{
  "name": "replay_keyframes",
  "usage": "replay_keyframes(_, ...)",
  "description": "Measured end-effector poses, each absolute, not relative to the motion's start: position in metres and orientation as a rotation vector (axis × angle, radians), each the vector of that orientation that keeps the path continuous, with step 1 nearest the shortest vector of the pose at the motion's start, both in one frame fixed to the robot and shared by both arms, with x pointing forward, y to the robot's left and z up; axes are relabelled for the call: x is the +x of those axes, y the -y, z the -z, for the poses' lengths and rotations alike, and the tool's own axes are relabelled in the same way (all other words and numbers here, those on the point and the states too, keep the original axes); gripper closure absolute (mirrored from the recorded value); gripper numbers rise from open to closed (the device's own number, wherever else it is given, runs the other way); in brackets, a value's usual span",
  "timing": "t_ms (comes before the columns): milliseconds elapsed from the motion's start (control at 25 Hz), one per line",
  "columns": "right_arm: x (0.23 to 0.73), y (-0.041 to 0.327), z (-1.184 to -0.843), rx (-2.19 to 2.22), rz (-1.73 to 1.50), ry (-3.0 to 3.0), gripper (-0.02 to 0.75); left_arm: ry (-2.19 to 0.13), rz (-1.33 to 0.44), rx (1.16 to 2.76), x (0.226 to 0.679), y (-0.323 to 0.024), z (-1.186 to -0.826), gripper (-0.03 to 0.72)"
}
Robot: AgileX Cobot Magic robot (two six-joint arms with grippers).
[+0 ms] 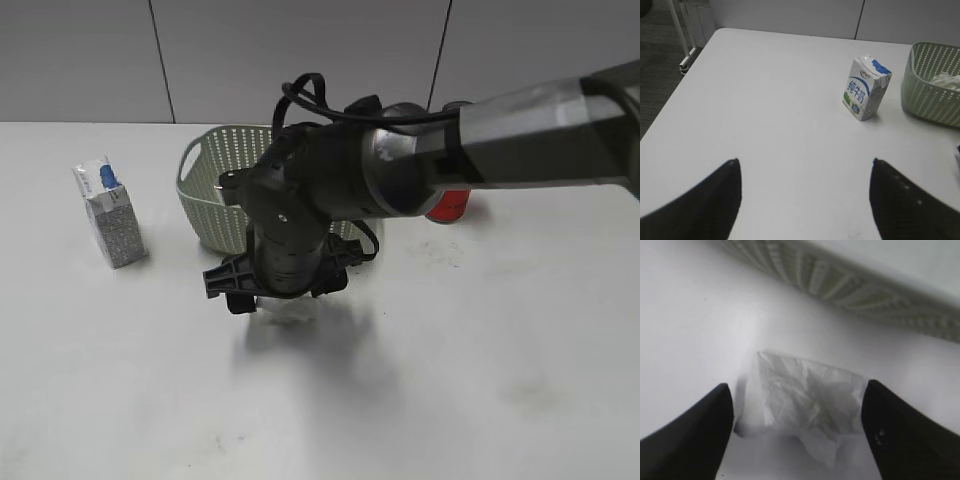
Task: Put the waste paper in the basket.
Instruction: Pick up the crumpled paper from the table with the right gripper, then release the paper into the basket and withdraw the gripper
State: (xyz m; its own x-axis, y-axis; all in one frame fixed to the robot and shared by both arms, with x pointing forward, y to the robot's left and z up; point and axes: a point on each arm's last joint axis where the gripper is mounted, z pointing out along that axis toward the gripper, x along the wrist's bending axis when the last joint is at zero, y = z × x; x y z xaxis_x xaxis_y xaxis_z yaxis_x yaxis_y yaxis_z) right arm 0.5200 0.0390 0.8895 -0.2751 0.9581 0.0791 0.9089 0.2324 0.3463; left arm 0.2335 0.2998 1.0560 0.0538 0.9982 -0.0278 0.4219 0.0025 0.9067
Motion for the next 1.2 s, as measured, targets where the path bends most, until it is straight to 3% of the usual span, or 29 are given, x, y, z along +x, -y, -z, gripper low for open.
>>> replay_keyframes(200, 0.519, -0.038, -0.877, 1.816, -0.426, -2.348, 0.144, -1.481, -0.915, 1.536, 0.234, -0.300, -1.056, 0.097)
replay_keyframes(320, 0.518, -0.039, -0.875, 1.842, -0.418, -2.346, 0.191, -1.482, -0.914, 1.534, 0.234, -0.300, -1.056, 0.097)
replay_keyframes(440, 0.518, -0.039, -0.875, 1.846, -0.413, -2.346, 0.318, -1.482, -0.915, 1.535, 0.234, -0.300, -1.056, 0.097)
replay_keyframes(640, 0.517, -0.038, -0.875, 1.854, -0.400, -2.345, 0.666, -1.482, -0.914, 1.535, 0.234, -0.300, -1.056, 0.097)
replay_keyframes(720, 0.517, -0.038, -0.876, 1.854, -0.396, -2.345, 0.730, -1.482, -0.914, 1.535, 0.234, -0.300, -1.056, 0.097)
replay_keyframes(880, 0.517, -0.039, -0.898, 1.833, -0.470, -2.347, 0.745, -1.482, -0.915, 1.535, 0.234, -0.300, -1.056, 0.097)
replay_keyframes(1200, 0.519, -0.036, -1.007, 1.510, -0.977, -2.358, 0.745, -1.482, -0.914, 1.535, 0.234, -0.300, -1.056, 0.097)
